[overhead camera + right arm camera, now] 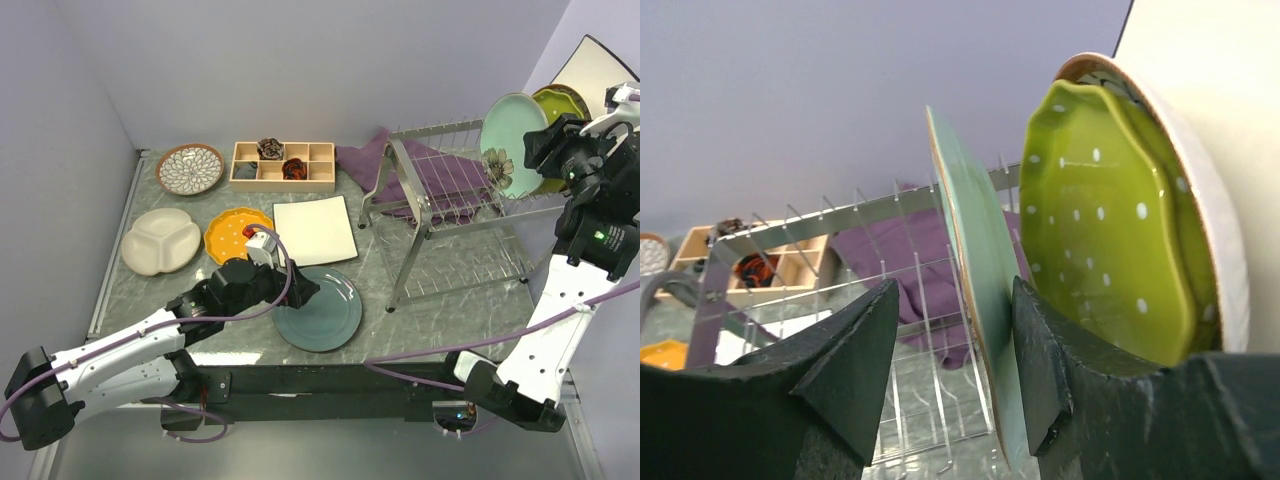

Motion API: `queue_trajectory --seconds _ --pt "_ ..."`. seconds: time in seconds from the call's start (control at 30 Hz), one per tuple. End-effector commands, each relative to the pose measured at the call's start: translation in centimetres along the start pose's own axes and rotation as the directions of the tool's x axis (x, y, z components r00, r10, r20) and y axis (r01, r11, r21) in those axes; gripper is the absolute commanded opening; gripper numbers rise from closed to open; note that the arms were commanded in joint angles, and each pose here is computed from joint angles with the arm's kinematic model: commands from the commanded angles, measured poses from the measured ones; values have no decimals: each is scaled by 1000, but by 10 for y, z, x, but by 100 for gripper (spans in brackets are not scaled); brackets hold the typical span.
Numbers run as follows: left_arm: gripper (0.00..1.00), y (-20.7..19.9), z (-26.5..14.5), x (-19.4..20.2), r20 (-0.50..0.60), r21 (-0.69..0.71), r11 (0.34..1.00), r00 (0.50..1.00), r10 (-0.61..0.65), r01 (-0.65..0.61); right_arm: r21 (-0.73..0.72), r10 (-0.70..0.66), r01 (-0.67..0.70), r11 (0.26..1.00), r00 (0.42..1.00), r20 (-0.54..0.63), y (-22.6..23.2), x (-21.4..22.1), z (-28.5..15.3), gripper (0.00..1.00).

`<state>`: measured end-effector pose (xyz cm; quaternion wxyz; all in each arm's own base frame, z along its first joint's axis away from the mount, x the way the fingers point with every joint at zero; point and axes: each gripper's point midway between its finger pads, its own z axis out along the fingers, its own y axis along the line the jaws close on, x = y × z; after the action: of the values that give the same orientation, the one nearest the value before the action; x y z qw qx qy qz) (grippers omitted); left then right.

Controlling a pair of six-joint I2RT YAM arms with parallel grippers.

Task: Unload the plates from the dish rack
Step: Unload the plate from the dish rack.

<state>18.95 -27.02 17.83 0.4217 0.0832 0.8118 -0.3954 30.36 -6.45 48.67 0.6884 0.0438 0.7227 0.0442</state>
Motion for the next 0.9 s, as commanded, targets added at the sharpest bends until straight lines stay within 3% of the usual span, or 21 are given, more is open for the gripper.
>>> queue_trajectory --seconds 0.0,0.43,0.6,0.87 --pt "100 -12 -2 -10 35 51 999 999 9 -11 9 -82 81 997 995 54 -2 -18 5 55" --pt "100 -10 -1 -8 35 45 999 999 8 -9 9 -115 117 993 989 -92 -13 22 27 52" --pt "99 -9 1 -8 30 41 999 999 11 -12 -4 -141 141 990 988 -56 -11 27 25 46" --pt "99 -10 -1 -9 37 41 999 999 9 -11 -44 -122 118 992 988 -97 -9 38 33 46"
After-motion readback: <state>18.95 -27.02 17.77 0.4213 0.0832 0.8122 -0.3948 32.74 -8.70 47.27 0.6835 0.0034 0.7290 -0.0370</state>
